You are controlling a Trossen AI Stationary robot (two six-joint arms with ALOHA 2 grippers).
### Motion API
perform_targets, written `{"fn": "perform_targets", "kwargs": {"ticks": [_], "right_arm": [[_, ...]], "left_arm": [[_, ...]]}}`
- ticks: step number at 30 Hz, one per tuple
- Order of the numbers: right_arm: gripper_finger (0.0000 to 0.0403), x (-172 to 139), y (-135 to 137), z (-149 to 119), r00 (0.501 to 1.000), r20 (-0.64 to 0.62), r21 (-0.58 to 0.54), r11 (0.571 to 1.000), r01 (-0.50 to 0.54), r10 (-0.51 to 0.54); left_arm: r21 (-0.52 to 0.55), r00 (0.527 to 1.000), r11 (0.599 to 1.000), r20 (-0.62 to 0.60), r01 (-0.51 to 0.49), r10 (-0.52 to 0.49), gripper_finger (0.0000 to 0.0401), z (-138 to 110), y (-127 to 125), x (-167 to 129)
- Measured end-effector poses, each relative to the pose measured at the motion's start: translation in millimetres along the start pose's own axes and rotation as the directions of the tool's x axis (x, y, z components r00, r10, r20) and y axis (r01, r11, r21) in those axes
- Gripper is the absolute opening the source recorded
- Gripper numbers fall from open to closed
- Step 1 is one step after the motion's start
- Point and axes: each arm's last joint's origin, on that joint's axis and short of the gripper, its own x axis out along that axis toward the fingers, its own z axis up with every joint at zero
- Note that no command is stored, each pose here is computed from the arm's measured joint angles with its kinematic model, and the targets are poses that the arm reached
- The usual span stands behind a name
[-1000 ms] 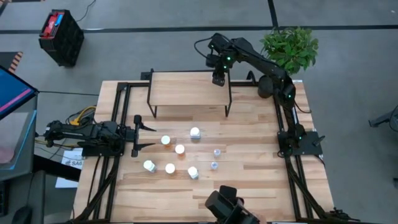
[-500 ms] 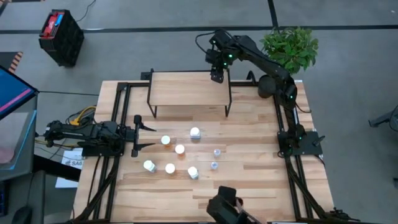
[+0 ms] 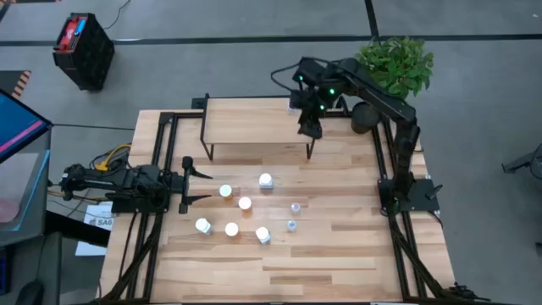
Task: Pick and place medicine bottles onto shelf by color
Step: Put the top transparent pill bottle on the shelf aligned with the other transparent pill bottle
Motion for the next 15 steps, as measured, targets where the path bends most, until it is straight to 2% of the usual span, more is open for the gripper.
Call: {"fn": "perform_targets", "kwargs": {"ticks": [6, 9, 15], "right_arm": [[0.0227, 1, 55, -23, 0.995, -0.072, -0.088, 0.993, -0.076, 0.069], [0.0225, 8, 79, -36, 0.993, -0.062, -0.137, 0.985, -0.104, 0.097], [0.0211, 27, 113, -68, 0.988, -0.035, -0.129, 0.98, -0.151, 0.148]], "left_arm": [[0.0, 1.0, 1.0, 0.0, 0.0, 0.0, 0.0261, 0, 0, 0], [0.0, 1.0, 1.0, 0.0, 0.0, 0.0, 0.0261, 0, 0, 0], [0.0, 1.0, 1.0, 0.0, 0.0, 0.0, 0.0261, 0, 0, 0]]}}
